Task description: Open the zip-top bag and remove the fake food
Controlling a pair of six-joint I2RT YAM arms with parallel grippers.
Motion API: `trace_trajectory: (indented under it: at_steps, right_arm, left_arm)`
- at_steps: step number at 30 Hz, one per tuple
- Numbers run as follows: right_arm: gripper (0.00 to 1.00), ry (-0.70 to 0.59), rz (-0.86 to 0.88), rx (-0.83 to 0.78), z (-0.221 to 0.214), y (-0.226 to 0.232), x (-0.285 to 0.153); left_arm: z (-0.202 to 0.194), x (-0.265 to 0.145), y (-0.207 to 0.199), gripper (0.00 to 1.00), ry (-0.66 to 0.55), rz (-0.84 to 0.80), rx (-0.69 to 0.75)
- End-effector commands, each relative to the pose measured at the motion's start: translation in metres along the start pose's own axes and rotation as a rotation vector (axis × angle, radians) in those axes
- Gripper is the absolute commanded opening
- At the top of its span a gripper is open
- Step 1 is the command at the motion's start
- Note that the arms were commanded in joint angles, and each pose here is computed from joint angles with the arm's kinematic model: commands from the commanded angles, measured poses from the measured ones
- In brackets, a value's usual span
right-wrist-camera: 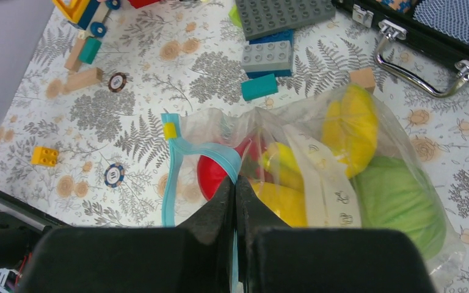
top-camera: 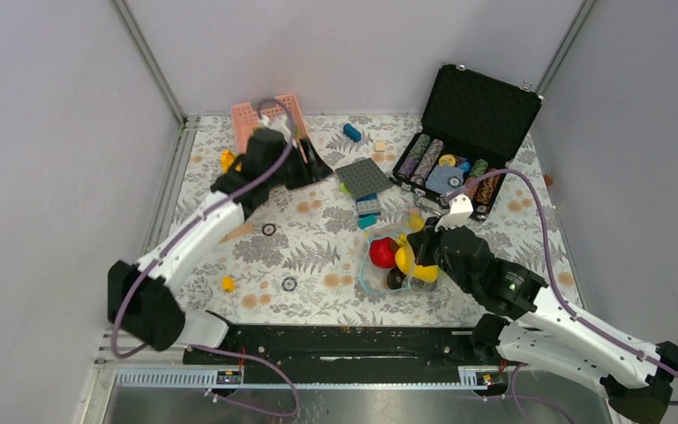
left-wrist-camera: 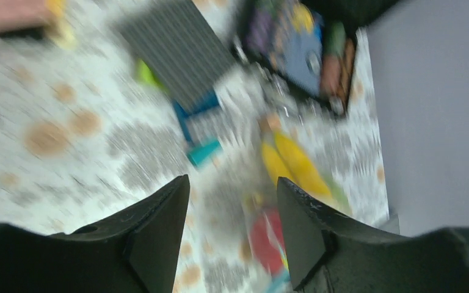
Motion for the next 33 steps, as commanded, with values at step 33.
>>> trace_trajectory:
  at_steps: [33]
  right_arm:
    - [0.0, -0.025, 0.216, 0.114, 0.017, 0.038, -0.005]
  left_arm:
    - [-0.25, -0.042, -0.066, 0.39, 0.3, -0.322, -0.095]
Point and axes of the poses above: each gripper's point midway between its finger pads, its own x axis out along the fingers, its own y axis along the line the jaws close on, z = x × y, the point moved 4 cm from there along -x, back along the fingers, and after that the axes turned 14 degrees about -x, right-handed, at the moved point
